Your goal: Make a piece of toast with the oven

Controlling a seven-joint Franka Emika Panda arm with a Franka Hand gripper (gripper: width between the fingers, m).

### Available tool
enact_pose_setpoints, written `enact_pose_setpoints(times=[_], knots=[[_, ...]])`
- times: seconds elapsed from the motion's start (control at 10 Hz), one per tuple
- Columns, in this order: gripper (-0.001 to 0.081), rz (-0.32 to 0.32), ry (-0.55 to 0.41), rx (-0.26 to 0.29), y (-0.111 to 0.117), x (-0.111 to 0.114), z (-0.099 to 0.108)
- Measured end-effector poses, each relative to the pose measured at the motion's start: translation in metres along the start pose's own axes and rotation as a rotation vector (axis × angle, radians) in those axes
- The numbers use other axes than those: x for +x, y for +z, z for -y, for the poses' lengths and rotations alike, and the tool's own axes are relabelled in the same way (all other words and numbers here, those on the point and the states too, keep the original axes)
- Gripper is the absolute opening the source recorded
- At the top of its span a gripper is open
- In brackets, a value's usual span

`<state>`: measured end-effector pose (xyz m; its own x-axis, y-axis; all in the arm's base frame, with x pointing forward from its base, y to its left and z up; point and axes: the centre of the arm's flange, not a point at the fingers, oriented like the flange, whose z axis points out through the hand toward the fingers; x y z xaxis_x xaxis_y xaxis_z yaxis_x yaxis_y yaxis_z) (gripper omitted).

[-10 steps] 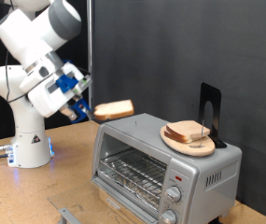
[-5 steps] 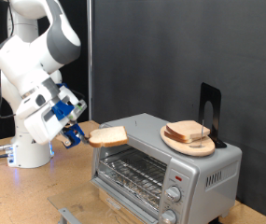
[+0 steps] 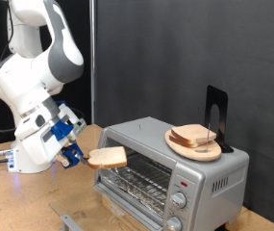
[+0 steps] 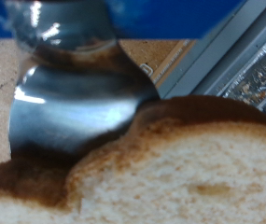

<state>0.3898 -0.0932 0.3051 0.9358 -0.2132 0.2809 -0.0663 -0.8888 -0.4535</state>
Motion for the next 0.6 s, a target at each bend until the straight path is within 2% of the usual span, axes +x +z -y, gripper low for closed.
enact_pose_setpoints(times=[0.6], knots=[[0.0403, -0.027, -0.008, -0.011, 0.0108, -0.005, -0.0127]])
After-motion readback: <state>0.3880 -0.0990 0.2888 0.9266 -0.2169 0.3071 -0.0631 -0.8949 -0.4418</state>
